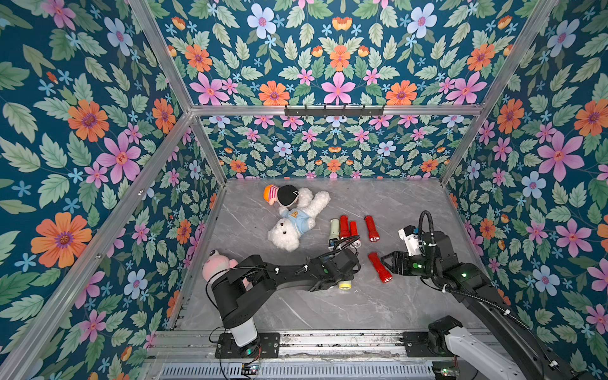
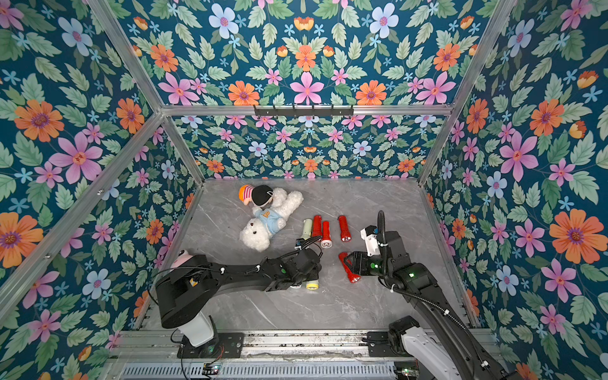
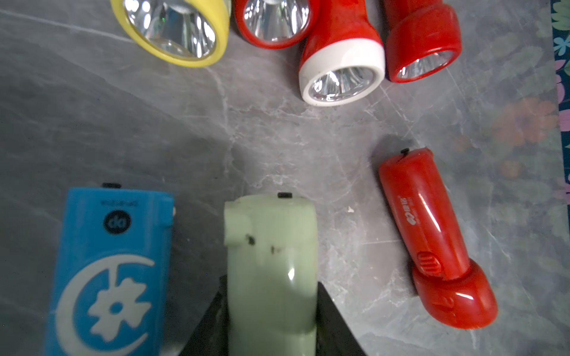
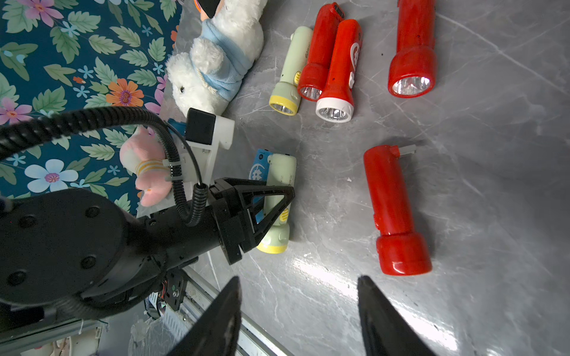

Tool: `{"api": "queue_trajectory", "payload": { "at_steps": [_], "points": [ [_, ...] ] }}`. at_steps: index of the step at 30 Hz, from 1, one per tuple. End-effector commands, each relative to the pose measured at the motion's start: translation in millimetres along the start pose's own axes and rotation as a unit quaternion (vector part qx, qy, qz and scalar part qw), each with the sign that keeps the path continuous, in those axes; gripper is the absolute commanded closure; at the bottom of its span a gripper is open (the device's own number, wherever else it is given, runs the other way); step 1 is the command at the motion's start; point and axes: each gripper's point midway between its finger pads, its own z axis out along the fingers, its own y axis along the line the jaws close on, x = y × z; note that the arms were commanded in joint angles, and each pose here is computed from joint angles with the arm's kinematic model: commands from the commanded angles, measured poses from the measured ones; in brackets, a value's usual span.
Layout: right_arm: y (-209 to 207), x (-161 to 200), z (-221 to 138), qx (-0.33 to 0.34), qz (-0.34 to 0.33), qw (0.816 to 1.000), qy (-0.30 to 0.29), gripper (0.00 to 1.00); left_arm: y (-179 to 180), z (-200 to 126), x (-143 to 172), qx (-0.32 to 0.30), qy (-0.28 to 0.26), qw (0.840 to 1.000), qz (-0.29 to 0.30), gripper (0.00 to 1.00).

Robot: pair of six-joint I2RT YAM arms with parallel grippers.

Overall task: Close the plug at the bottom of the flashlight
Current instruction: Place the flashlight at the center of the board.

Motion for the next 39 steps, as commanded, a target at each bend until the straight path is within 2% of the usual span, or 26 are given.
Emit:
{"api": "queue_trajectory", "payload": {
  "at_steps": [1,7,15,16,26,33,39],
  "points": [
    [3.6,-1.7,2.3,-0.012,-0.004,1.000,0.001,0.39,-2.6,3.1,-2.2,0.006,-0.001,1.000,-0.009,1.00],
    [1.4,-3.1,5.1,-0.013,0.002,1.000,0.003,0.39,3.3,7.9,-3.9,0.000,0.006,1.000,-0.012,0.93],
    [-1.9,-3.4,9.2,-0.018,0.013,1.000,0.009,0.39,4.0,12.5,-4.9,-0.002,0.013,1.000,-0.012,0.57],
    [-2.4,-3.8,9.6,-0.018,0.015,1.000,0.009,0.39,3.4,12.8,-4.7,-0.001,0.015,1.000,-0.011,0.55],
    [-5.0,-3.7,10.6,-0.019,0.022,1.000,0.010,0.39,-2.6,11.9,-9.7,-0.003,0.018,1.000,-0.001,0.49],
    [-5.9,-3.6,10.9,-0.019,0.023,0.999,0.010,0.38,-9.4,-23.8,-39.8,-0.025,-0.015,0.999,0.015,0.43],
    [-15.6,-7.6,9.4,0.000,0.042,0.999,-0.006,0.34,-36.3,-38.5,-53.6,0.024,-0.037,0.999,0.007,0.43]
  ]
}}
